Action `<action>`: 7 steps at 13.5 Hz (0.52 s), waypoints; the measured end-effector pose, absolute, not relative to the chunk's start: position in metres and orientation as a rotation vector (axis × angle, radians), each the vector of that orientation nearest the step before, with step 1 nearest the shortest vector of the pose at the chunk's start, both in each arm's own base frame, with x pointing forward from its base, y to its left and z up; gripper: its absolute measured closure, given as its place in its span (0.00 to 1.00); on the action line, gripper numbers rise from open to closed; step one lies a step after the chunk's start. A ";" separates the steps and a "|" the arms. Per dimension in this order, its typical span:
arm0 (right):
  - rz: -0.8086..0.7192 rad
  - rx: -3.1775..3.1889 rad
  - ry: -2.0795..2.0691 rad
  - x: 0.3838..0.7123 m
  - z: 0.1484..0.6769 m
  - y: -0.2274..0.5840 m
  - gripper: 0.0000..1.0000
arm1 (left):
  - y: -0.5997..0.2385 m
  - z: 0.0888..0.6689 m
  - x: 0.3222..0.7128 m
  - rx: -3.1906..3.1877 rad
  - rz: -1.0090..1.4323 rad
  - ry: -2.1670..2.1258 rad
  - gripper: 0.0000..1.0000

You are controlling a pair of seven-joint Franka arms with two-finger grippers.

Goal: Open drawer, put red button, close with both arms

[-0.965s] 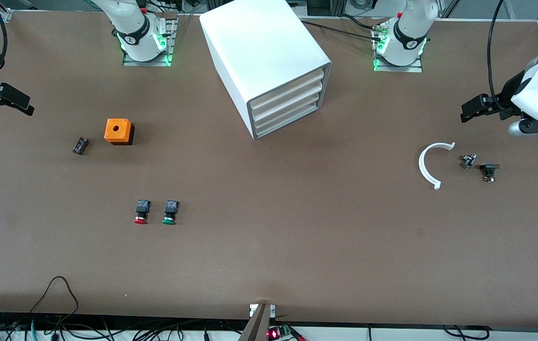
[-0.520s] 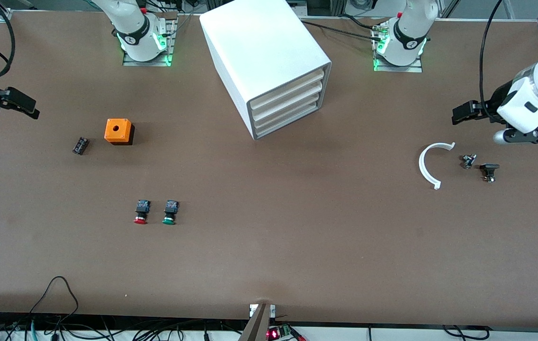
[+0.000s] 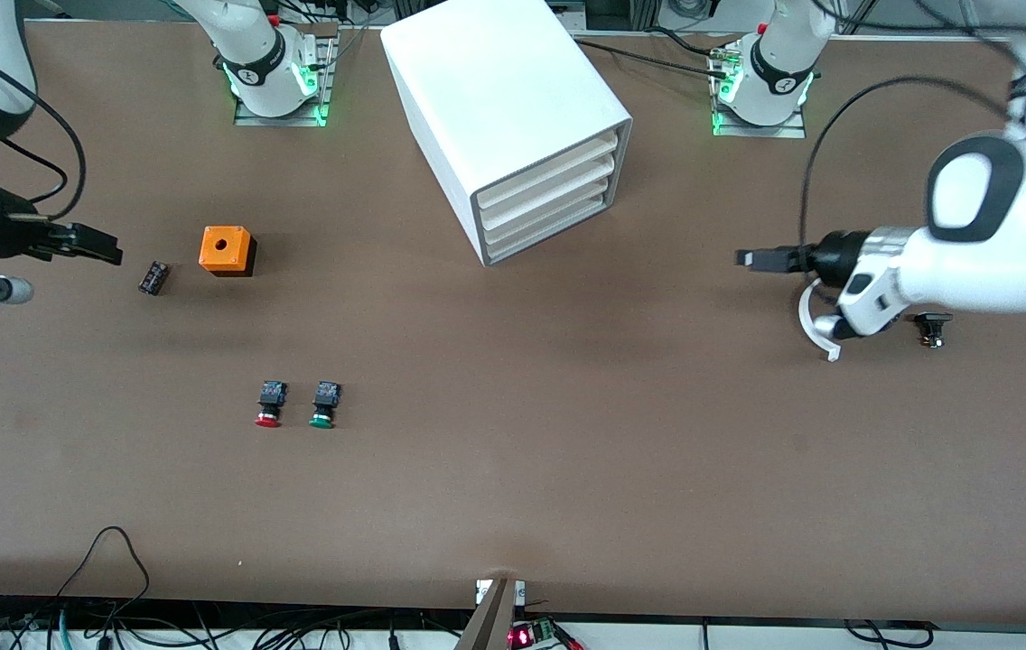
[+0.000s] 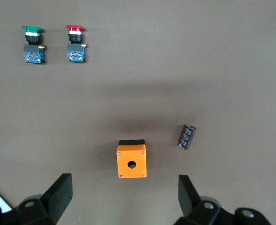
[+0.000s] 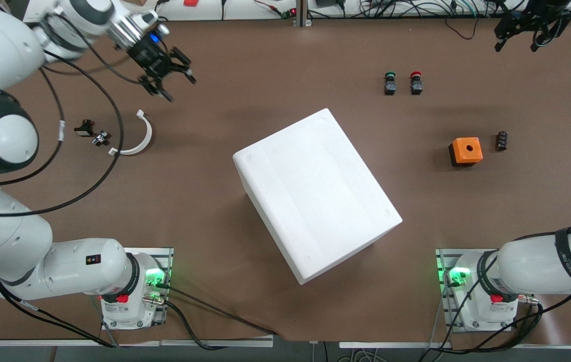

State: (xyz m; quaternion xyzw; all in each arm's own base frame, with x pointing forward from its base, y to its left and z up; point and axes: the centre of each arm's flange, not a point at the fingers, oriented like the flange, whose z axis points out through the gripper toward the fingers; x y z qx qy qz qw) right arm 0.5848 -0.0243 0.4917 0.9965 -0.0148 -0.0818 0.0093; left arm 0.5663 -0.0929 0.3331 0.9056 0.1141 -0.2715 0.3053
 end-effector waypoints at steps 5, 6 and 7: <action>-0.283 3.103 0.011 0.615 0.427 -0.002 0.00 | -0.190 0.211 0.520 2.110 -0.913 0.243 0.00; -0.285 3.102 0.013 0.620 0.414 -0.002 0.00 | -0.203 0.200 0.506 2.067 -0.901 0.200 0.00; -0.291 3.101 0.013 0.624 0.401 -0.002 0.00 | -0.213 0.191 0.493 2.037 -0.890 0.161 0.00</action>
